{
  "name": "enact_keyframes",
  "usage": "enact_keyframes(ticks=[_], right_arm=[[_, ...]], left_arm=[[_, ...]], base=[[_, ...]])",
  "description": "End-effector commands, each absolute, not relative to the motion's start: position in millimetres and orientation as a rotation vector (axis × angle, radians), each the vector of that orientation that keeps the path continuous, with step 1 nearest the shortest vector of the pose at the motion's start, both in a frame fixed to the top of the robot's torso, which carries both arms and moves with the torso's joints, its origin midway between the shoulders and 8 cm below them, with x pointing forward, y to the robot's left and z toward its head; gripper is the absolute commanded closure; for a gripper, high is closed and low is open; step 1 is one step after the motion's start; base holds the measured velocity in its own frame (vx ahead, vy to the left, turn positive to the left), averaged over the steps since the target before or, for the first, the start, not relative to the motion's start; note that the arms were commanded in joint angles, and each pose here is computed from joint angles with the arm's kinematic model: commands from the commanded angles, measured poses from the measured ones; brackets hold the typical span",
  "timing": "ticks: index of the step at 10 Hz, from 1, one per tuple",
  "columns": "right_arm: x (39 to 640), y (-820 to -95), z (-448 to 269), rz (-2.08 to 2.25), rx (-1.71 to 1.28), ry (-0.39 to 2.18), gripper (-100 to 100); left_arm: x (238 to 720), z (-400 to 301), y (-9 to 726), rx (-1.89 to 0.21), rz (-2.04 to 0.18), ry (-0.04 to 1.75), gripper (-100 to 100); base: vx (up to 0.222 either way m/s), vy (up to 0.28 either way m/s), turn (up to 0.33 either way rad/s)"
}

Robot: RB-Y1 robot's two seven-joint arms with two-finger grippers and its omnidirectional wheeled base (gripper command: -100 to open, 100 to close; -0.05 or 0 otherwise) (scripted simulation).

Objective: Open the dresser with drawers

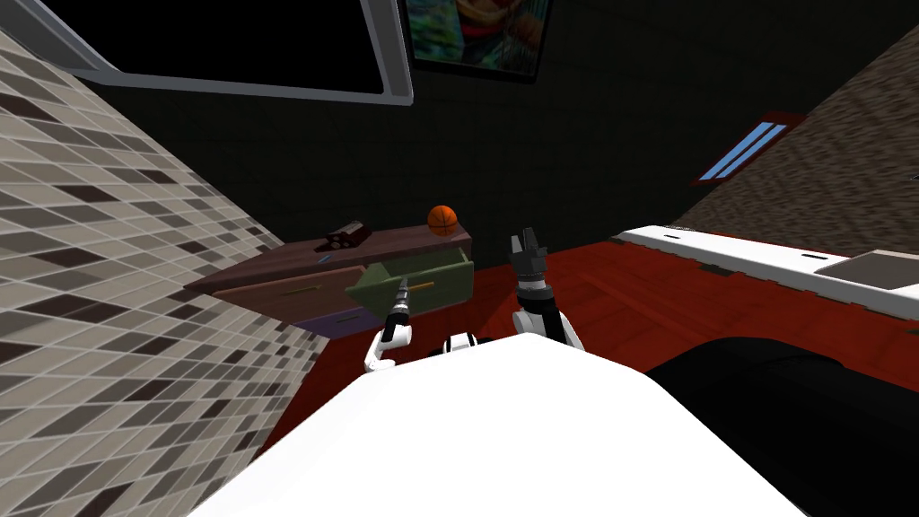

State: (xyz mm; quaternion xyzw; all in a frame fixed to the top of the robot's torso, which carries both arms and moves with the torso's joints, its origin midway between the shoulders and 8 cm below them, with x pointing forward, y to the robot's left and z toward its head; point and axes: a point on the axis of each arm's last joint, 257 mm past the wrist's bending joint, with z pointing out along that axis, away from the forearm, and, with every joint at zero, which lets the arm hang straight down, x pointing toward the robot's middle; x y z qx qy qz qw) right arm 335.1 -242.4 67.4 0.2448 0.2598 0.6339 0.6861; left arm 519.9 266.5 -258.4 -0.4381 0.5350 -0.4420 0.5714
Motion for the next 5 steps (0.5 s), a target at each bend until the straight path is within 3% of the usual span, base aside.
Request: enact_keyframes(ticks=[1, 5], right_arm=[[335.1, -242.4, 67.4, 1.420, 0.548, 0.582, 0], [335.1, -242.4, 67.4, 1.420, 0.548, 0.582, 0]], left_arm=[[519.1, -261.0, 266.8, -1.032, -1.035, 1.259, 0], [518.1, -264.6, 267.2, -1.039, -1.031, 1.264, 0]], base=[[0.000, 0.000, 0.000], [0.000, 0.000, 0.000]])
